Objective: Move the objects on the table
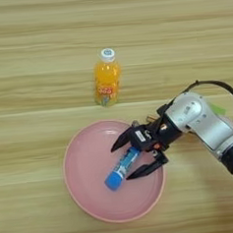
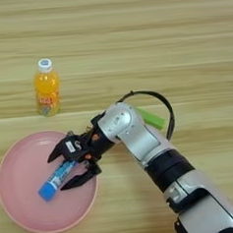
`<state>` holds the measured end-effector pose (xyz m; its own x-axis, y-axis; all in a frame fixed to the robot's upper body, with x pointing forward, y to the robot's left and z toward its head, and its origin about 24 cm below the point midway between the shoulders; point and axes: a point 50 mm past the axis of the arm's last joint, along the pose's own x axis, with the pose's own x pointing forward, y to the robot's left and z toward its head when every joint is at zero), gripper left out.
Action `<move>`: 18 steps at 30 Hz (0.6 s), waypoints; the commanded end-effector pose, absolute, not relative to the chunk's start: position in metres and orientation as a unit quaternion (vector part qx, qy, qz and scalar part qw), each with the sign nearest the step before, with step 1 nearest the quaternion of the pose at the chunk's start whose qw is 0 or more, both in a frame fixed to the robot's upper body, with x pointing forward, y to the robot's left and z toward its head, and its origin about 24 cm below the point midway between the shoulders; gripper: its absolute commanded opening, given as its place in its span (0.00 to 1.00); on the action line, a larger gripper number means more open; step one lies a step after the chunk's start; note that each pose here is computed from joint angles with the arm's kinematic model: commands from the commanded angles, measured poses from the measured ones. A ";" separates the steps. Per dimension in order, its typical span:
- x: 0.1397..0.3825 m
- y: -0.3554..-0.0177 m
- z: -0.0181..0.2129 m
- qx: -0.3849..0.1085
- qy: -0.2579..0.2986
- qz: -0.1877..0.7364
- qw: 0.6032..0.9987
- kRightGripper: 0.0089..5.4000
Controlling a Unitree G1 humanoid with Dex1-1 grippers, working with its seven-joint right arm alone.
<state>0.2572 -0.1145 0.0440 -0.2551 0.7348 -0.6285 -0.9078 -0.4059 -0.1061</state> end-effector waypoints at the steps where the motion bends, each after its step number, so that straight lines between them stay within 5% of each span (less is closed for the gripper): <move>1: 0.267 -0.119 0.051 -0.345 0.143 0.756 0.538 0.58; 18: 0.268 -0.117 0.053 -0.333 0.135 0.760 0.541 0.30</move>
